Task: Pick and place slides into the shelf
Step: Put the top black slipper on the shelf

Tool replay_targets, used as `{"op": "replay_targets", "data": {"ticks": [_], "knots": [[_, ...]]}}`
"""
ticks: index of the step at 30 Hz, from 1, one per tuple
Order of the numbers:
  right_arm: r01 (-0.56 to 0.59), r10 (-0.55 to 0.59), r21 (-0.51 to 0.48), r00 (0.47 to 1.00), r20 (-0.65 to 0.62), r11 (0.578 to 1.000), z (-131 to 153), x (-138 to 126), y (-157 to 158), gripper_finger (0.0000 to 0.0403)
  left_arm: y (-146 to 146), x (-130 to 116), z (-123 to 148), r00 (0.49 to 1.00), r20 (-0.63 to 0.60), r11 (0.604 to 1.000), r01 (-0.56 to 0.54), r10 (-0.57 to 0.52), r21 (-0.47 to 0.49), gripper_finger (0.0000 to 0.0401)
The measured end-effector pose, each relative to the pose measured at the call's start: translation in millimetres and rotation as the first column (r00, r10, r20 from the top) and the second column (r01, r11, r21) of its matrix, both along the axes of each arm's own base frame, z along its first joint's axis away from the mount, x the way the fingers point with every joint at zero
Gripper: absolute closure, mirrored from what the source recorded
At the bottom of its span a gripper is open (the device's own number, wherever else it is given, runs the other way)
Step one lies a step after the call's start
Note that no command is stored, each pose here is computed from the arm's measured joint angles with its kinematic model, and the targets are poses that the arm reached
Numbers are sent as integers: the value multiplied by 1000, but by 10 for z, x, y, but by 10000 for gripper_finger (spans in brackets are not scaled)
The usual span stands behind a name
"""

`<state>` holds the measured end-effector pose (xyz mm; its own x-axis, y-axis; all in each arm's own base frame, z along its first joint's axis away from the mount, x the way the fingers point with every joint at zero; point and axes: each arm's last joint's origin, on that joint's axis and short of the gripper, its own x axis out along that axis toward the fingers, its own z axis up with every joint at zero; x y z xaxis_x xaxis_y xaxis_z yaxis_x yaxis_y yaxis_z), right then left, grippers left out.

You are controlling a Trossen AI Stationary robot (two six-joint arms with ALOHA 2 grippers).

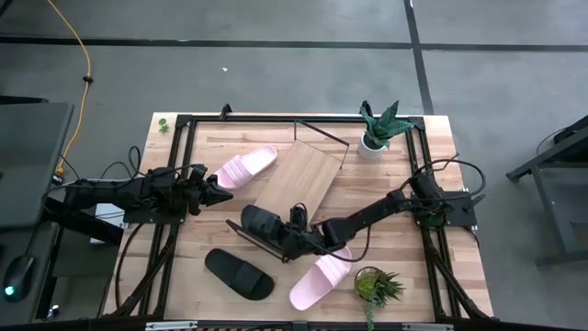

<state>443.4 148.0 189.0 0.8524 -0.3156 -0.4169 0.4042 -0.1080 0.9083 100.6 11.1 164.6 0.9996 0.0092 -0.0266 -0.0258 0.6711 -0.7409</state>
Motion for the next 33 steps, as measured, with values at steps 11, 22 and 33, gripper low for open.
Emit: {"op": "replay_targets", "data": {"ticks": [11,22,33], "knots": [[-28,23,-23,983,-185,999,312,48,-29,327,-2,0,1,1000,1,1000,9,-9,16,400],[-62,75,68,977,-200,996,347,74,-64,327,-3,0,3,1000,2,1000,10,-10,16,400],[-63,85,111,975,-205,992,338,77,-80,327,-3,0,3,1000,2,1000,10,-10,16,400]]}}
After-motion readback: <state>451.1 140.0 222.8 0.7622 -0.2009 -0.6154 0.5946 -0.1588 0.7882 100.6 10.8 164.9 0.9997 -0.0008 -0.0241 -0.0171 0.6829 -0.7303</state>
